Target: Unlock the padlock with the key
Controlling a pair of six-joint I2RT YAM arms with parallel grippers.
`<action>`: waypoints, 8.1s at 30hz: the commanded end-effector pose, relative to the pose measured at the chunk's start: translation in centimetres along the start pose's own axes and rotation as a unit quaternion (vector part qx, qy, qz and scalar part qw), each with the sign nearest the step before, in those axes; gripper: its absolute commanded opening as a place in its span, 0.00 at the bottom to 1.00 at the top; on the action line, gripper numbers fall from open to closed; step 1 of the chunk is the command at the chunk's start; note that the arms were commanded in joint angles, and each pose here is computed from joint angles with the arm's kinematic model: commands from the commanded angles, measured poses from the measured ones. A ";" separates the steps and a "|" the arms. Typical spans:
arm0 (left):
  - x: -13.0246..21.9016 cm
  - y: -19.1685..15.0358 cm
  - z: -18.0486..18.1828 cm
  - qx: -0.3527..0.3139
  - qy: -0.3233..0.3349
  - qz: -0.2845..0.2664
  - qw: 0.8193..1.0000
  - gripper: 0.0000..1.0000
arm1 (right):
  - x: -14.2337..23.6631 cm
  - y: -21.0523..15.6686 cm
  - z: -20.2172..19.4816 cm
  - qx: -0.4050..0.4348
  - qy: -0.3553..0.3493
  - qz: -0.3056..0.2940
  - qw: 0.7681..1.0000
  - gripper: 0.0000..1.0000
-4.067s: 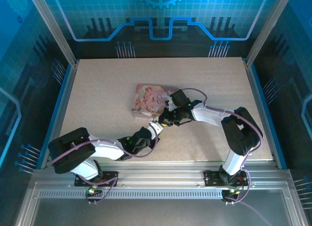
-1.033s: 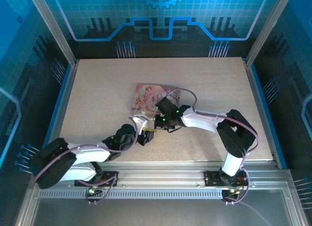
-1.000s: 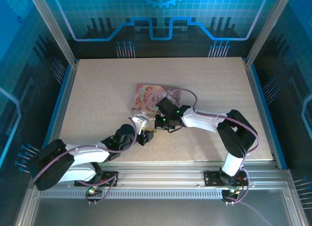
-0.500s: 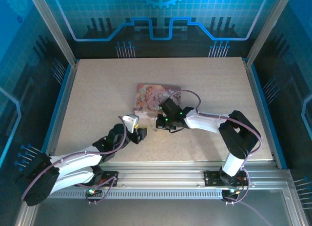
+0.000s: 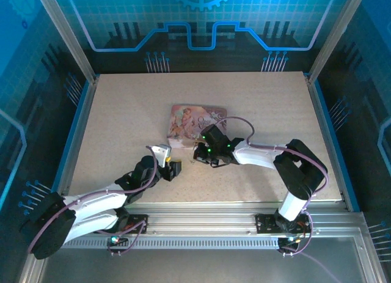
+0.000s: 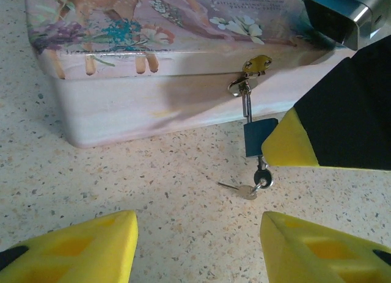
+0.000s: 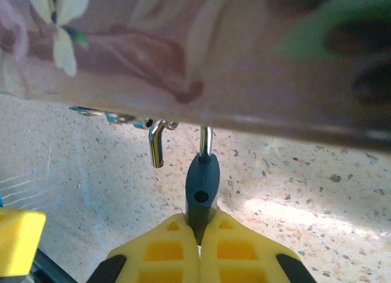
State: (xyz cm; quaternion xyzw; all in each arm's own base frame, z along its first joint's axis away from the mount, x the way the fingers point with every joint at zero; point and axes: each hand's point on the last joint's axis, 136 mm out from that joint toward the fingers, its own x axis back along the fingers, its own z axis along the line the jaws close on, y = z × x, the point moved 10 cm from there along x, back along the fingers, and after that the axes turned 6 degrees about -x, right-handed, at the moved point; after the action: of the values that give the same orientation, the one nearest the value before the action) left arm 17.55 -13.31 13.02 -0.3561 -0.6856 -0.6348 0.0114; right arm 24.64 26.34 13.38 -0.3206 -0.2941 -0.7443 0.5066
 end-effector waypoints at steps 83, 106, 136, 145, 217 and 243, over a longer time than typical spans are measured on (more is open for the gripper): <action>1.6 1.3 -0.2 -0.001 -0.047 -0.020 0.999 0.56 | 5.4 3.8 -4.2 -0.186 0.057 -0.128 0.973 0.00; 1.9 1.0 0.1 -0.003 -0.047 -0.030 0.998 0.57 | 4.8 5.1 -0.8 -0.225 0.018 -0.183 0.957 0.00; 2.3 0.8 0.3 -0.004 -0.040 -0.031 0.999 0.57 | 3.1 5.2 -4.0 -0.218 0.051 -0.222 0.949 0.00; 2.3 0.6 0.4 -0.004 -0.038 -0.028 0.999 0.57 | 4.4 5.3 -4.3 -0.223 0.031 -0.256 0.940 0.00; 6.4 6.7 4.4 0.127 0.186 0.073 0.972 0.99 | 6.0 -1.0 3.6 0.142 -0.025 -0.030 0.989 0.00; 8.2 4.8 9.4 0.311 0.224 0.106 0.917 0.99 | -12.0 -0.5 10.8 0.176 -0.052 0.167 0.969 0.04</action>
State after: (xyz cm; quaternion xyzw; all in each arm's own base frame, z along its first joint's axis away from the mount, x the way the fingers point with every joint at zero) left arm 18.11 -1.32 19.72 -0.2379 -0.7841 -0.4586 0.3439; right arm 28.18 42.68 11.75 -0.2849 -0.3917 -0.5761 0.6584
